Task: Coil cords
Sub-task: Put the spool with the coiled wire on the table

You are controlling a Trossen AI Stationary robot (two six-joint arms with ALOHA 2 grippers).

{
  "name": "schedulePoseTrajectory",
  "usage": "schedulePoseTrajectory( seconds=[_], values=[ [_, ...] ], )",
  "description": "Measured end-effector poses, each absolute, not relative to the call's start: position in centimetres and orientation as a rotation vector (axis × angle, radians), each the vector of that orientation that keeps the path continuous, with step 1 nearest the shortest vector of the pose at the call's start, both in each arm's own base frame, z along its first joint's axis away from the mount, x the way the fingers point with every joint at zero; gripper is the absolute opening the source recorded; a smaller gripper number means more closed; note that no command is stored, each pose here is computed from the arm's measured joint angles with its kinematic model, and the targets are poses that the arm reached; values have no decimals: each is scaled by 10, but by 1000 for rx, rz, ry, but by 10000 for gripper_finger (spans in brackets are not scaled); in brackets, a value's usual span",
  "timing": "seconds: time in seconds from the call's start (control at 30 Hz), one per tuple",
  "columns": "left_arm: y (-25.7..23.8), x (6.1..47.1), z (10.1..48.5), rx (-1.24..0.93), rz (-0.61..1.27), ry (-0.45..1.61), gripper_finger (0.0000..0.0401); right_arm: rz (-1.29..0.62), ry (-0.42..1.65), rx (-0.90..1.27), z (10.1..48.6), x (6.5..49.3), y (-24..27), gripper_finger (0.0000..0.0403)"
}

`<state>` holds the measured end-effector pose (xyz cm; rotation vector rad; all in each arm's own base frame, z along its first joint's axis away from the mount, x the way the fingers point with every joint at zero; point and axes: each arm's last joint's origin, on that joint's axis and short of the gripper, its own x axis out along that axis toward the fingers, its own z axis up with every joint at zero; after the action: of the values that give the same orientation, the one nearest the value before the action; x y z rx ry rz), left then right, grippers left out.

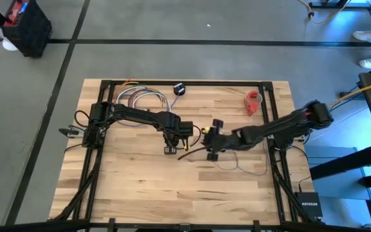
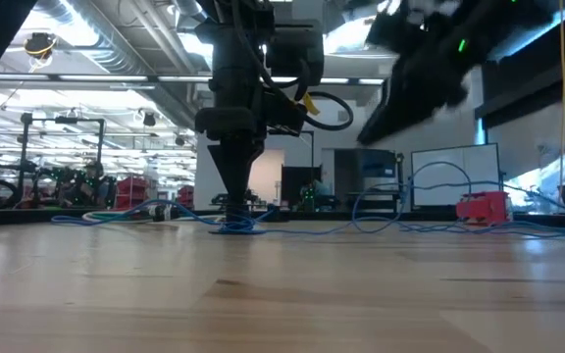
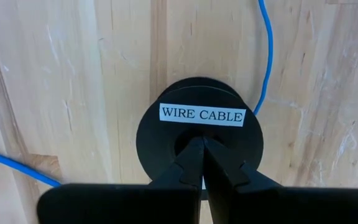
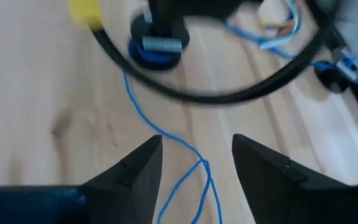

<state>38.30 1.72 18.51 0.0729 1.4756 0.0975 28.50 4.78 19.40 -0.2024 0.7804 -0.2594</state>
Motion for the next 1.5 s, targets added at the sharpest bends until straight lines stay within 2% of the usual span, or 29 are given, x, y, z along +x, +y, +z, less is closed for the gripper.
schedulePoseTrajectory(
  seconds=[0.13,0.23,0.37,0.5,0.63,0.77,1.0,1.27,1.5],
  values=[
    [17,383,185,79,92,1476,4,-272,859,-246,158,296,39,198],
    [16,383,185,79,92,1475,4,-201,859,-207,136,302,31,198],
    [16,384,185,85,87,1466,4,-148,785,-165,126,312,18,198],
    [16,384,185,81,89,1469,4,-52,786,-136,110,319,7,198],
    [16,384,185,81,90,1468,4,-39,790,-111,97,325,-1,195],
    [16,384,185,81,90,1465,4,-8,812,-85,90,325,-5,157],
    [16,384,185,81,90,1464,4,21,858,-143,87,323,-5,14],
    [16,384,185,86,85,1463,4,-30,961,-296,86,313,26,5],
    [16,384,185,88,84,1470,4,-66,1060,-305,97,289,64,4]
  ],
)
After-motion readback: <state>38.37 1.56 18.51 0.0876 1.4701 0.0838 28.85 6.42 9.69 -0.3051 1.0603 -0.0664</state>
